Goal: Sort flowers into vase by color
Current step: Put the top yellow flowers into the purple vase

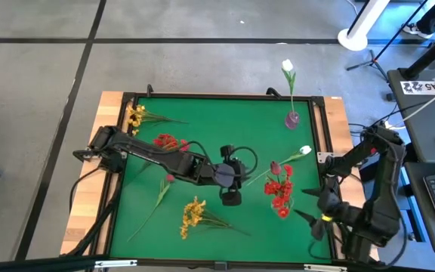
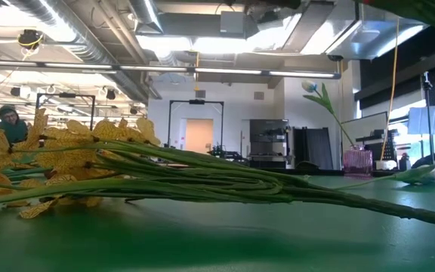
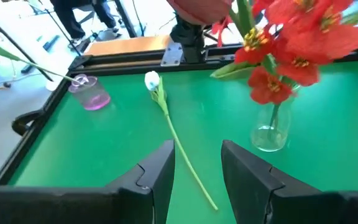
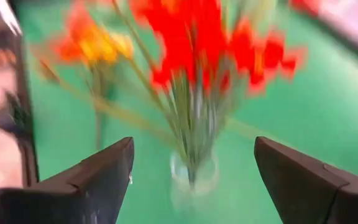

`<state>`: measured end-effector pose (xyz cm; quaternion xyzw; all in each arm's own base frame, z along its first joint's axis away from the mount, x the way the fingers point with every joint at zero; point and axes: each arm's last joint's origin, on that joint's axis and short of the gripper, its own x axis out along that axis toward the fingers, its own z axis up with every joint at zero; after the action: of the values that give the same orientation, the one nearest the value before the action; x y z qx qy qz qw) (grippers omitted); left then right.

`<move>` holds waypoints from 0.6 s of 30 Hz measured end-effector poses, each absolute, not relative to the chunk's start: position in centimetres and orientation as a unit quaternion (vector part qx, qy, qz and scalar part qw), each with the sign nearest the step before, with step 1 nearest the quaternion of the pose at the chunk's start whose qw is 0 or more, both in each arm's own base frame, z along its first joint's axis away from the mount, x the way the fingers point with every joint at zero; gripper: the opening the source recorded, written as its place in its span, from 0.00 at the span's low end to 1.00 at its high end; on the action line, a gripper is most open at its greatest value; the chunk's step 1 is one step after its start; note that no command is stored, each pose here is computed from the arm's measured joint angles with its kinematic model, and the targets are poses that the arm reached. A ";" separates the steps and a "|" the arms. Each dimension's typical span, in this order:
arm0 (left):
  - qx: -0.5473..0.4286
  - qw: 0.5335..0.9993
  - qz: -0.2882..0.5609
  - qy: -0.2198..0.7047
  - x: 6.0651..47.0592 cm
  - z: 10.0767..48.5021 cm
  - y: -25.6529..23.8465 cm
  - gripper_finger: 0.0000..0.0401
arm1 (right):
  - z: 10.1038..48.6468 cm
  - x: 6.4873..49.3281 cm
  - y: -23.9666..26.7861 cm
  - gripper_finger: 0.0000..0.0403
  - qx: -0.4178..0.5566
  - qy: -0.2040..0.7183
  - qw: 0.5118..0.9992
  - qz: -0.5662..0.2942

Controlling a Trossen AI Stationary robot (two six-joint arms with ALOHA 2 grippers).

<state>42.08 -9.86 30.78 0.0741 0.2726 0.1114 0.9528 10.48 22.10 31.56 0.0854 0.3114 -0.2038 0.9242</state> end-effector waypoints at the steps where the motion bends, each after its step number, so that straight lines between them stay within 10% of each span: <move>1: 0.073 0.953 0.103 0.275 41.9 30.9 -10.0 0.32 | 31.9 10.4 22.0 0.83 0.077 0.283 0.935 -0.199; 18: -0.002 0.968 0.106 0.229 38.0 29.2 -8.9 0.32 | 37.6 10.0 17.3 0.79 -0.030 0.092 0.982 -0.161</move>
<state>37.99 -8.87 29.15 -0.0020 0.2290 0.1065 0.9676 9.96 17.29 37.65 -0.0297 0.0920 -0.1607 0.9822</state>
